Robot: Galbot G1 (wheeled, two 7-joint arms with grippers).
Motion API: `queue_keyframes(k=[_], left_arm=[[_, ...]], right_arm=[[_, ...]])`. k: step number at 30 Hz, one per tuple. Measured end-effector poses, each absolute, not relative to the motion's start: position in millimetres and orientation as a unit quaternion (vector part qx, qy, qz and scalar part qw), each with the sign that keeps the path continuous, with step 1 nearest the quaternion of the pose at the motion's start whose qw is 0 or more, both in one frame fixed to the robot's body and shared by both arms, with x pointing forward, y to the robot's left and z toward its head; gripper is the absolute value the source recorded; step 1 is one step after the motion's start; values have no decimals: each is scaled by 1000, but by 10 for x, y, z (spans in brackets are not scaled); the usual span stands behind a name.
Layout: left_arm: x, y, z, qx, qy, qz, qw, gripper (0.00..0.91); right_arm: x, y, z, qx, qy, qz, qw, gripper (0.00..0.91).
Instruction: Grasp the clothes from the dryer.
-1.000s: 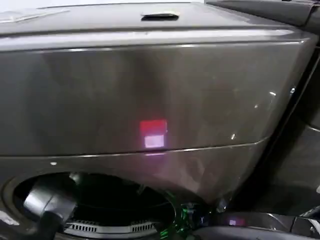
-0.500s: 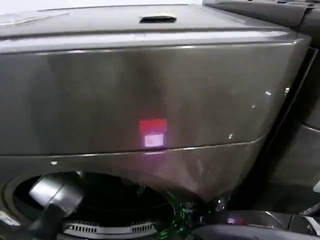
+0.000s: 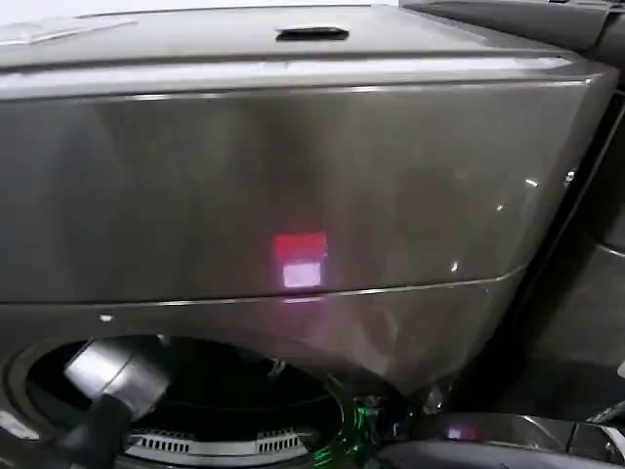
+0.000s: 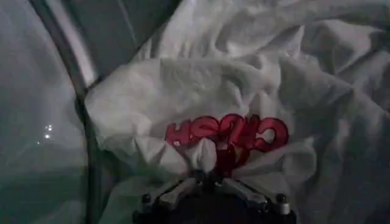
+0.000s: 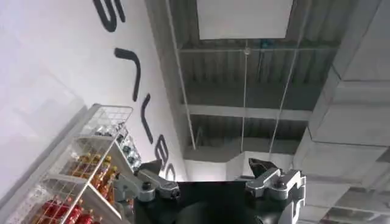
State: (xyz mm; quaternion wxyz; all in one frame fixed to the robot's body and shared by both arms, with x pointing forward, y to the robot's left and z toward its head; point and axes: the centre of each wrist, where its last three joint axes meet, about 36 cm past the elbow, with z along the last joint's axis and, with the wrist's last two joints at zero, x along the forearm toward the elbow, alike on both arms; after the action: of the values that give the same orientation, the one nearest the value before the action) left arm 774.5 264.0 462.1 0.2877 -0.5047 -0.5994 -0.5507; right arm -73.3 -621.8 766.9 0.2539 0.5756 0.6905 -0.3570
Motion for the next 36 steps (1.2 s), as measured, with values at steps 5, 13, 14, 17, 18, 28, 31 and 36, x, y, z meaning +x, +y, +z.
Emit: queue_keyframes(k=[5, 13, 14, 17, 18, 28, 31, 36], left_arm=[[7729, 2655, 4581, -481, -651, -525, 262, 0], [7596, 2460, 4336, -405, -789, -438, 145, 0], [7561, 2385, 4292, -392, -808, -420, 128, 0], [7433, 2145, 4201, -342, -863, -365, 76, 0], [7386, 2082, 4193, -322, -879, -347, 60, 0], [6652, 1865, 4071, -92, -976, -185, -68, 0], [6406, 1902, 4075, -39, -985, -147, -86, 0], [6029, 1960, 4101, 13, -988, -109, -106, 0]], right_arm=[[-717, -6234, 7633, 577, 691, -353, 254, 907], [-625, -6258, 7613, 574, 695, -352, 252, 907], [-615, -6256, 7604, 574, 695, -351, 252, 907], [-608, -6267, 7560, 578, 694, -349, 248, 907], [-607, -6277, 7548, 581, 693, -349, 247, 907], [-594, -6254, 7573, 613, 670, -352, 227, 907], [-621, -6238, 7587, 627, 659, -356, 216, 907], [-633, -6240, 7602, 633, 652, -360, 211, 907]])
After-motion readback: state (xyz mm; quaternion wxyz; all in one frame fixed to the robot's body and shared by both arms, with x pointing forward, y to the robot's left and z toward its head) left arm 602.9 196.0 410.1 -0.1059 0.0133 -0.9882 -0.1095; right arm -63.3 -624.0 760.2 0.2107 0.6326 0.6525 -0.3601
